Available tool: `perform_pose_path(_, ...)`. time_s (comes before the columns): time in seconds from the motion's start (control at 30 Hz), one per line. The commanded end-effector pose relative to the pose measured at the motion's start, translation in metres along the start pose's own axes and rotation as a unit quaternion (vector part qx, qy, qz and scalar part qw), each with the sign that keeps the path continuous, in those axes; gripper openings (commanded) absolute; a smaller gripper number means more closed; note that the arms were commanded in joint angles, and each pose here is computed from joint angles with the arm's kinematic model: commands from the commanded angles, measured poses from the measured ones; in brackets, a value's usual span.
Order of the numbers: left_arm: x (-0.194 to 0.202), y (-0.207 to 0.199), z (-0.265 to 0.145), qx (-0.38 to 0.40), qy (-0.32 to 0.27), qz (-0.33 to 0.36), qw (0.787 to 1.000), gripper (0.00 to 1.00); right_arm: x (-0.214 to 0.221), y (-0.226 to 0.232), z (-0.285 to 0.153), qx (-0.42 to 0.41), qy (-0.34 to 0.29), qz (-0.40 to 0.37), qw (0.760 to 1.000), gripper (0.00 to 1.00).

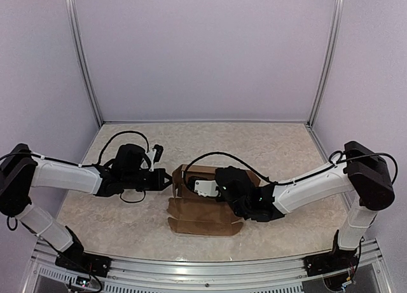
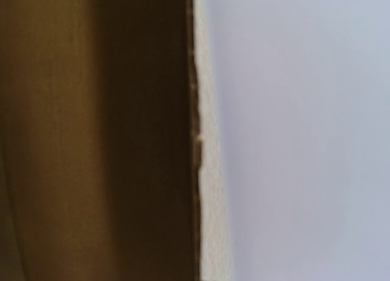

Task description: Fold the paper box

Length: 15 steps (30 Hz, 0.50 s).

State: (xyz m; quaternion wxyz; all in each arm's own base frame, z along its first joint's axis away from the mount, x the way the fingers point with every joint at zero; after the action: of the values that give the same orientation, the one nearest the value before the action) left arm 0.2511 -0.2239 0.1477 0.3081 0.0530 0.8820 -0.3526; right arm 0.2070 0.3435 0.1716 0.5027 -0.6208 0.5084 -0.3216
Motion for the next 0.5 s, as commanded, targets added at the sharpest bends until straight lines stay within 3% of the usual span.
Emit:
perform_pose_path(0.0,0.0,-0.015,-0.005,0.009,-0.012,0.028,0.999,0.0,0.001,0.009,-0.001,0.0,0.007,0.009,1.0,0.0)
perform_pose_path(0.3,0.009,-0.016,-0.002,-0.014,-0.011,0.043,0.999,0.0,0.001,0.015,0.001,-0.01,0.012,0.019,1.0,0.0)
perform_pose_path(0.47,0.013,-0.014,-0.004,-0.032,-0.018,0.05,0.998,0.05,0.001,0.023,-0.002,-0.007,0.017,0.016,1.0,0.0)
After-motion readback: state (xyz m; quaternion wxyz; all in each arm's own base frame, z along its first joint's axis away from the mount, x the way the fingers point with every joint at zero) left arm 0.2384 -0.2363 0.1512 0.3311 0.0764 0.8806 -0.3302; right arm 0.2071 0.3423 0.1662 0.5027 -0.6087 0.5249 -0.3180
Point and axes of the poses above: each gripper's point midway between its finger pads, its own z axis out along the fingers, its own y axis along the line the jaws close on, x = y × z, the point moved 9 cm from there along -z, back along the fingers, and after that the axes turned 7 degrees about -z, right-handed, at the moved point
